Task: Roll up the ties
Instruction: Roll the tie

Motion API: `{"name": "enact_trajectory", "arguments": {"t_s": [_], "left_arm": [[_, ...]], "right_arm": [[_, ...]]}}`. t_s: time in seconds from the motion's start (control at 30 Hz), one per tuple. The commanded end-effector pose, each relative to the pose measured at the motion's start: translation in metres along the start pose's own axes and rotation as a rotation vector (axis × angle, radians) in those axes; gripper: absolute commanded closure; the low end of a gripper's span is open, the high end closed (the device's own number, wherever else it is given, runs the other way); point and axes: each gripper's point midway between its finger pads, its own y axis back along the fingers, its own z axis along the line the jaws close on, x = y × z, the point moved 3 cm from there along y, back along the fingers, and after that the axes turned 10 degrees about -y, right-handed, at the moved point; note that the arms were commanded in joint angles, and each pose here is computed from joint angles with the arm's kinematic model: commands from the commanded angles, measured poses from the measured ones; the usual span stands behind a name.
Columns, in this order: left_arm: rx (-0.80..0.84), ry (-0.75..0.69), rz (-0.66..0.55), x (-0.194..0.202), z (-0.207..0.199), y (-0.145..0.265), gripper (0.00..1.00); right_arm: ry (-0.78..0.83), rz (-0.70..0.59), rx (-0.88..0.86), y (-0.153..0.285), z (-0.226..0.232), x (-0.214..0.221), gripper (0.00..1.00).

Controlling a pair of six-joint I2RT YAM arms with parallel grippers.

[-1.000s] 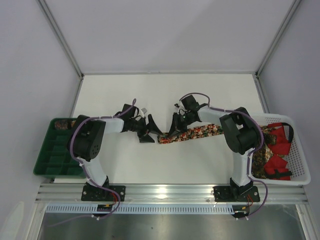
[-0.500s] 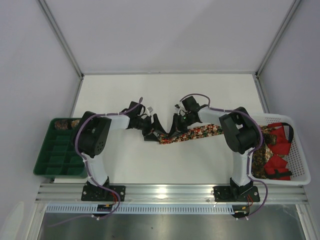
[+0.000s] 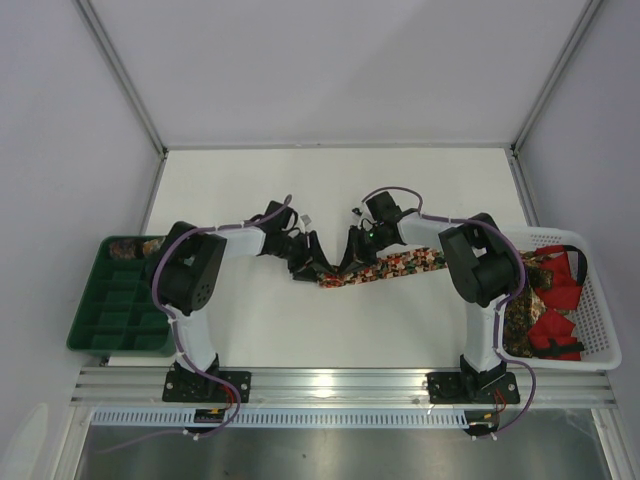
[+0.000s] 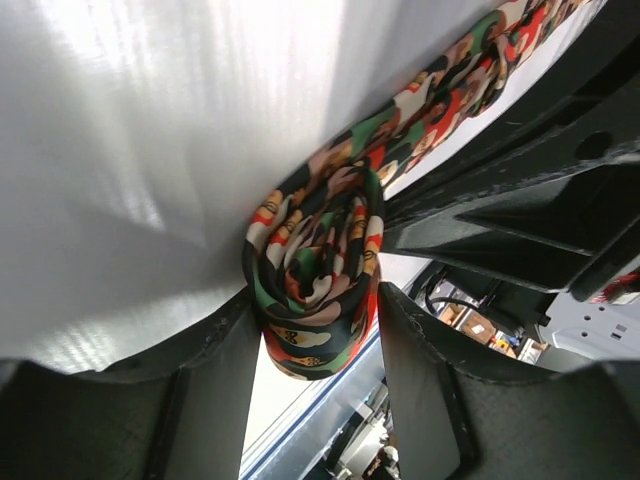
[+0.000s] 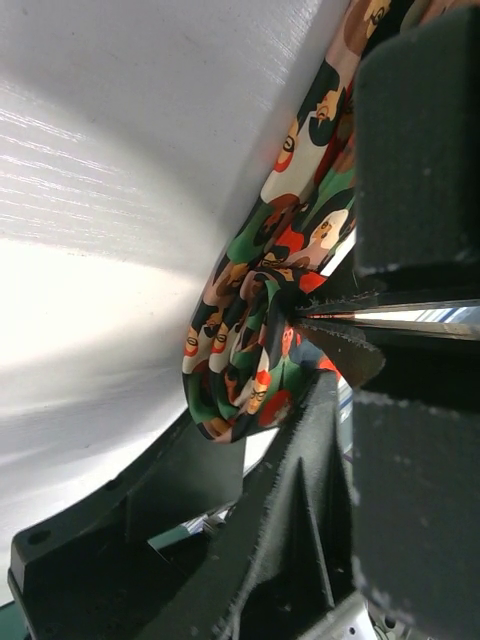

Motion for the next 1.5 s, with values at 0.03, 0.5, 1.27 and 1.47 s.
{"name": "enact_trajectory", "arguments": {"t_s": [0.03, 0.5, 1.27, 1.47], "left_arm": [[0.025, -0.066, -0.047, -0.017, -0.034, 0.009, 0.45], [0.009, -0.076, -0.031, -0.021, -0.049, 0.003, 0.52], [0.054, -0.087, 0.005, -0.023, -0.079, -0.023, 0.47], [0.035, -0.076, 0.015, -0.024, -0.075, -0.028, 0.46]], "right_arm": [[0.026, -0.009, -0.003, -0.004, 0.000, -0.001, 0.91], [0.021, -0.017, -0.008, -0.007, 0.003, -0.001, 0.91], [-0.022, -0.063, 0.010, 0.009, -0.013, -0.006, 0.91], [-0.049, -0.120, 0.045, 0.025, -0.018, -0.013, 0.91]]}}
